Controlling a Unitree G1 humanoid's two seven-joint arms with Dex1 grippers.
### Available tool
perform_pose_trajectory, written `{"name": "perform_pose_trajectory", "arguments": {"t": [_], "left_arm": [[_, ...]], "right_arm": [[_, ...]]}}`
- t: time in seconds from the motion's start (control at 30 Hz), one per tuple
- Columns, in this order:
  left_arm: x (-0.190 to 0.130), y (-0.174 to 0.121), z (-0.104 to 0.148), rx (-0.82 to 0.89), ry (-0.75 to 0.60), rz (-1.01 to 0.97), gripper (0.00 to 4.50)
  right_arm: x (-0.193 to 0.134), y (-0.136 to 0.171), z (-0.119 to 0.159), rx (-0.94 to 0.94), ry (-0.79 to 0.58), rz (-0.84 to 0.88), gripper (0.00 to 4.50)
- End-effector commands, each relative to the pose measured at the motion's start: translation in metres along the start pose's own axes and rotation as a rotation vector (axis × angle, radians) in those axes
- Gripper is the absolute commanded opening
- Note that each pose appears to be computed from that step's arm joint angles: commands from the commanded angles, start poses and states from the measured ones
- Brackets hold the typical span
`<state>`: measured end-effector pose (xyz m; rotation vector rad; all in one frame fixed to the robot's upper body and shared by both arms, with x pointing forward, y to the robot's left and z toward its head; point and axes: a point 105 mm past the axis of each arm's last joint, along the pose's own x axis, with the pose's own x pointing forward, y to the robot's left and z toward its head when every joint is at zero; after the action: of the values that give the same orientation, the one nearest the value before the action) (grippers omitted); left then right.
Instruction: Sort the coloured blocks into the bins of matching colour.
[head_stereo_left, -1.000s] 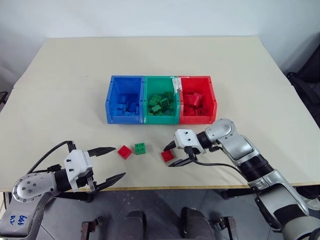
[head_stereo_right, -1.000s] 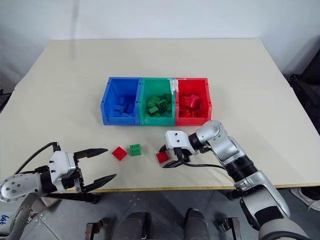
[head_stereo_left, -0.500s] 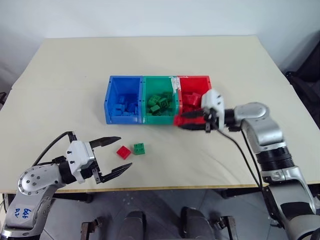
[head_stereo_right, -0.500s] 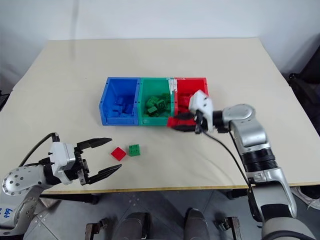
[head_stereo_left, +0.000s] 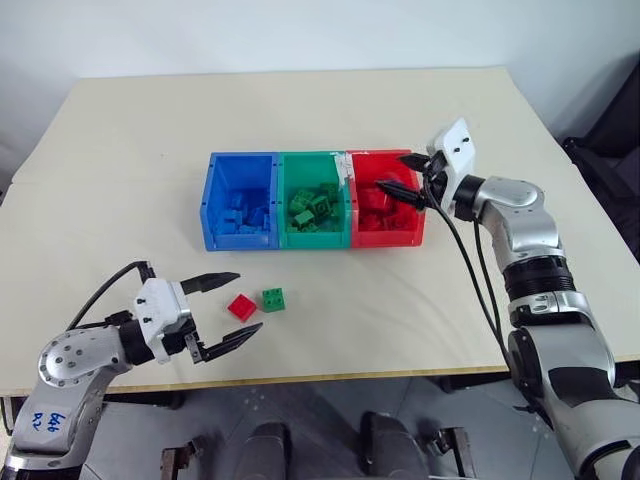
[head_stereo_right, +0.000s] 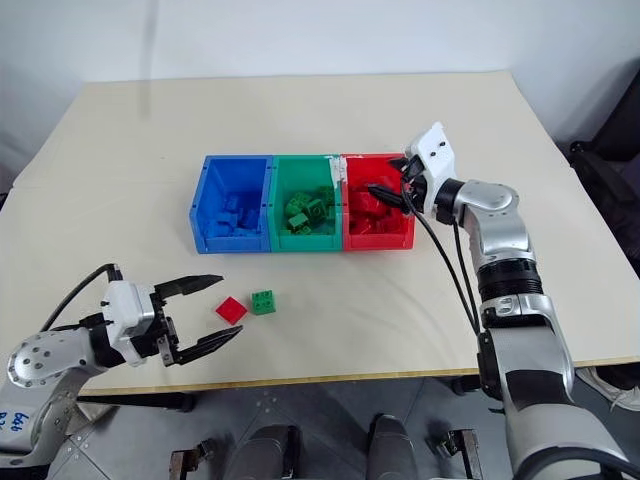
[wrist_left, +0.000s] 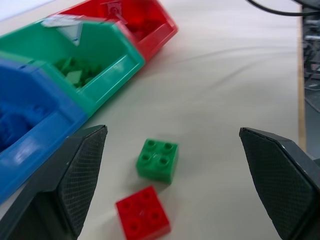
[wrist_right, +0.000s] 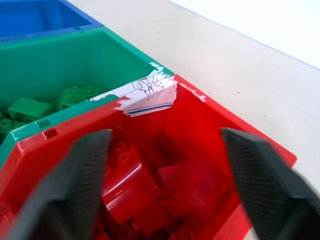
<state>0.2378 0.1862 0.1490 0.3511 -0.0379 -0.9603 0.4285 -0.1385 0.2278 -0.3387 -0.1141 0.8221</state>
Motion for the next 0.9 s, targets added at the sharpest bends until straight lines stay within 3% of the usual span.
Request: {"name": "perform_pose_trajectory", "arguments": {"t": [0.03,0.23,0.37,0.43,0.7,0.8,0.9], "left_arm": [[-0.029,0.013,-0.016,-0.057,0.087,0.076,4.50],[-0.078,0.029,-0.033,-0.088,0.172,0.196,4.50],[-0.095,0.036,-0.037,-0.076,0.196,0.241,4.50],[-0.092,0.036,-0.035,-0.074,0.188,0.228,4.50],[-0.004,0.019,-0.001,-0.055,0.123,-0.075,4.50],[0.044,0.005,0.003,0.046,0.215,-0.243,4.50],[0.063,0.004,-0.002,0.048,0.298,-0.283,4.50]], "right_arm": [[-0.017,0.010,0.024,-0.057,-0.166,0.101,4.47],[-0.072,0.074,0.011,0.008,-0.259,0.410,4.47],[-0.112,0.115,-0.022,0.001,-0.074,0.641,4.47],[-0.119,0.122,-0.025,0.010,-0.061,0.661,4.47],[-0.125,0.120,-0.038,0.003,0.013,0.591,4.47],[-0.127,0.121,-0.039,0.000,0.024,0.580,4.47],[-0.125,0.127,-0.036,0.006,0.016,0.580,4.47]]}}
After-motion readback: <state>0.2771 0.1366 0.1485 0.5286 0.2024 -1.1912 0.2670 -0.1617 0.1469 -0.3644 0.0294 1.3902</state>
